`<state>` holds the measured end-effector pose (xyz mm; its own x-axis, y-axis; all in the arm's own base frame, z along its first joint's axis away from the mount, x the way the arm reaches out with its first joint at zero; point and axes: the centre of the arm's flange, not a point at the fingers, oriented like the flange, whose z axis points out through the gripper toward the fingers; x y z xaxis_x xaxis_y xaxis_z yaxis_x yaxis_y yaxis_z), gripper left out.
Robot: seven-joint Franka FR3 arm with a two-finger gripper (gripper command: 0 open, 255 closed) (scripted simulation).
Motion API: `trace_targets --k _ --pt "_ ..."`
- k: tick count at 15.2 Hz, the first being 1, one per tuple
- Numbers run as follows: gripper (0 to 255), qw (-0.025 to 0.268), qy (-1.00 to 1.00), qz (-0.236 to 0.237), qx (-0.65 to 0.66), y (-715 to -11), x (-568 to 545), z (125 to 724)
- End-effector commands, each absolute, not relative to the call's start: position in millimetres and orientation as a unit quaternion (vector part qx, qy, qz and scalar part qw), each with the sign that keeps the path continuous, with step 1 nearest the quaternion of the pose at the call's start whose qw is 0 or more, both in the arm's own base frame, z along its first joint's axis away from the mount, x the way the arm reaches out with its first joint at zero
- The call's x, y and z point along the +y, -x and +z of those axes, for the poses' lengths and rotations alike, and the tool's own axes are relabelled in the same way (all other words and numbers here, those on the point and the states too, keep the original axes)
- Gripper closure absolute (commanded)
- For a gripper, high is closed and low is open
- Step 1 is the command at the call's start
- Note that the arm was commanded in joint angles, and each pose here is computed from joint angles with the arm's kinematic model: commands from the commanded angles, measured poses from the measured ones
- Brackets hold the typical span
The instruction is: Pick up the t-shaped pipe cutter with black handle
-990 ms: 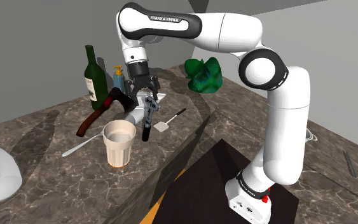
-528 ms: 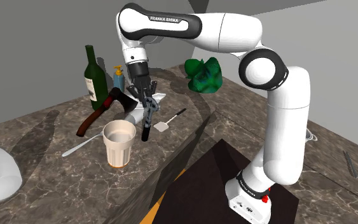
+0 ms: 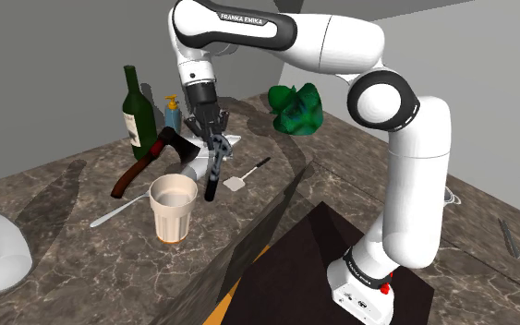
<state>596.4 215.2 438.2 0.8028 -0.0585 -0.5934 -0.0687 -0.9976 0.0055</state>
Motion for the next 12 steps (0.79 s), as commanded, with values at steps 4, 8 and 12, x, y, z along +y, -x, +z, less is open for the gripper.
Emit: trace_targets --k 4,8,12 --pt "255 0.008 0.949 0.312 0.034 -597.1 214.1 464.3" --pt "255 0.008 0.949 0.312 0.034 -597.1 214.1 485.4" --pt "255 0.008 0.949 0.312 0.034 -597.1 214.1 496.8"
